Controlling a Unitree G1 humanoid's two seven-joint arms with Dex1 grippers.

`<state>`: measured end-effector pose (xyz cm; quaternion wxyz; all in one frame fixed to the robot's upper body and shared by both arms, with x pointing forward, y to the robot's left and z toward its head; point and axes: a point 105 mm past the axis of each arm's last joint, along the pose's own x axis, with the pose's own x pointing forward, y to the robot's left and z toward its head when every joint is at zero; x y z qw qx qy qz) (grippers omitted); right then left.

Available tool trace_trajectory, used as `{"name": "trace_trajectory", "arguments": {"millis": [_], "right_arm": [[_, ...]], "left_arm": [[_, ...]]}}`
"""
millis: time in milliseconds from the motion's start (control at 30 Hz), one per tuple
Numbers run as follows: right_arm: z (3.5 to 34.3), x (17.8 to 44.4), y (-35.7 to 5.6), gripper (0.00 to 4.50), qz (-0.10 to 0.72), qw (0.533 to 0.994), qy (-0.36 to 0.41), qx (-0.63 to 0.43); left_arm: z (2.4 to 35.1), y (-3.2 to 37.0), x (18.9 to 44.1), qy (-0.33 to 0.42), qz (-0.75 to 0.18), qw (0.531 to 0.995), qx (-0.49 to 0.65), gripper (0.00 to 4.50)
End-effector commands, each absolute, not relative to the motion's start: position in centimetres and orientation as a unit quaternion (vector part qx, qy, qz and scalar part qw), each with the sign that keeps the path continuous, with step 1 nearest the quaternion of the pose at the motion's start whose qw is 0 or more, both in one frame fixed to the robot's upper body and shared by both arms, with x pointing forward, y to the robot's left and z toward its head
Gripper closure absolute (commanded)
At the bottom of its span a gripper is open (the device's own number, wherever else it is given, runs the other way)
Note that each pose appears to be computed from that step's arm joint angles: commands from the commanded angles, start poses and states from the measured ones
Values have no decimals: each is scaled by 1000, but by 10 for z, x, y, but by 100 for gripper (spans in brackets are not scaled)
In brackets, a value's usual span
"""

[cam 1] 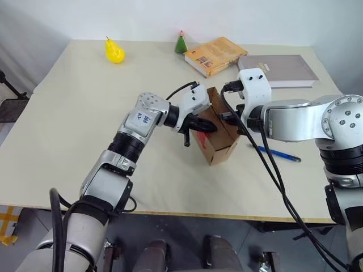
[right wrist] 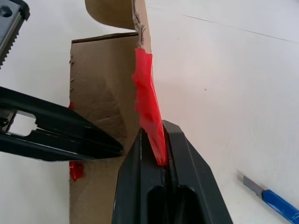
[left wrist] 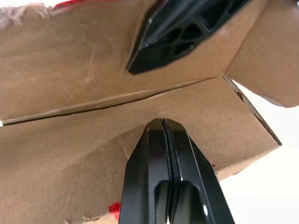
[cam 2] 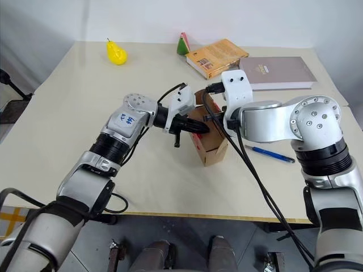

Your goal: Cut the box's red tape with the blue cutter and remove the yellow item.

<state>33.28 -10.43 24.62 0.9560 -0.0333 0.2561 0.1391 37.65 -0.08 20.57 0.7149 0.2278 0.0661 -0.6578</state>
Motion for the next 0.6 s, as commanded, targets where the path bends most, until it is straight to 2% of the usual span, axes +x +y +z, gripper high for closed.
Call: {"name": "trace_trajectory", "arguments": {"millis": [33,200,367,600], "right_arm": [[269,331,-115,448,131,966,221,-21],[283,336,-149,448,102,969,224,-11],[281,347,-152,448,76,966,249,1],[246,352,-157,448,58,952,296,55]], "left_arm": [[183,23,385,120,-634,715,270,450],[176,39,381,144,-632,709,278,450],[170,49,379,154,-626,713,276,450],[165,41,383,144,-611,735,255,450]]}}
